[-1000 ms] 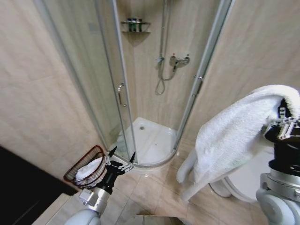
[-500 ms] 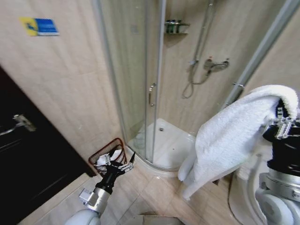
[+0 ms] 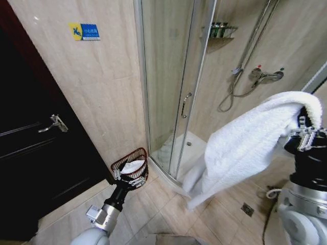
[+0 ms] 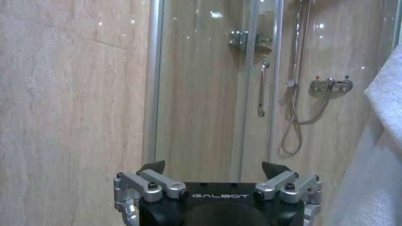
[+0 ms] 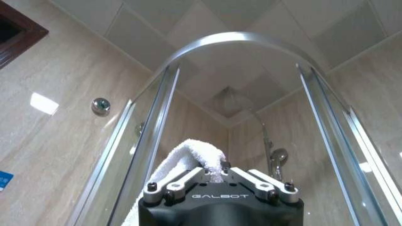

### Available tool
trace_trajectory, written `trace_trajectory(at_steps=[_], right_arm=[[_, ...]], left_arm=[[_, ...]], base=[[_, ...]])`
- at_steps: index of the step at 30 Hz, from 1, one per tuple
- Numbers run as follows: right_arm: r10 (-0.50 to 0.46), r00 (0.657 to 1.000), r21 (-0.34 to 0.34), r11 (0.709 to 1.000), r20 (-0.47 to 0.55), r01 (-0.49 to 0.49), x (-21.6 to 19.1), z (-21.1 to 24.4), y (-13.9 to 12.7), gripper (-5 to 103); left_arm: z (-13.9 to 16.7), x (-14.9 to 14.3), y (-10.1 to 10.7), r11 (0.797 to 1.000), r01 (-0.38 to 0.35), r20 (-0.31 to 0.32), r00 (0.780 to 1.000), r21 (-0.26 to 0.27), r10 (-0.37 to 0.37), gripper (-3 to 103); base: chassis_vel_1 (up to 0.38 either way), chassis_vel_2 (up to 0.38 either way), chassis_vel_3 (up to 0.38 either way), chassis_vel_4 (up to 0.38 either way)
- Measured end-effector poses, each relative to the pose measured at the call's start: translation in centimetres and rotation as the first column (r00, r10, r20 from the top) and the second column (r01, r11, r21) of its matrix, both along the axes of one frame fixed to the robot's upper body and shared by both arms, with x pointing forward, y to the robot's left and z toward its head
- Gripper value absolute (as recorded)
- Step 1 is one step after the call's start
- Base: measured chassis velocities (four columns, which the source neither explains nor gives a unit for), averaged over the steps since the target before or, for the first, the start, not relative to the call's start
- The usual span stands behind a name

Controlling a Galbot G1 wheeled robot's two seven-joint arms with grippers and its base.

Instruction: Discard the used towel into the hamper.

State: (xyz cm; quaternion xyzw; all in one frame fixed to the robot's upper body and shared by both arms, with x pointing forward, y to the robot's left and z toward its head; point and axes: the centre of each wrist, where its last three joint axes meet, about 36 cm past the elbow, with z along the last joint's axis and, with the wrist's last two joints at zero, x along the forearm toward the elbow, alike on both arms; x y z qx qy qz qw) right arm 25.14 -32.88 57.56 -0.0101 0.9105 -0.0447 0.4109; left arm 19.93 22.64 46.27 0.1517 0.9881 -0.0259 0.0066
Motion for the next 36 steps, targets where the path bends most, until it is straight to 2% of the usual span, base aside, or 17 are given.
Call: trace_trajectory(at_steps=[18,36], right_arm=[[0.005,1.000,-0.008,1.000,-0.001,-0.005,0.09,0.06,0.04,3],[0.009,1.000,-0.011,1.000,-0.004,-0.009,0.17,0.09,0.11,3]], left_arm=[[0.00,0.00,0.00,1.000,0.000,0.000,1.000,0.000,0.000,100],[0.00,0.00,0.00,1.000,0.000,0.000,1.000,0.000,0.000,100]], base=[[0.000,0.000,0.000,0.000],[0.083,0.091,-0.090,-0.095]])
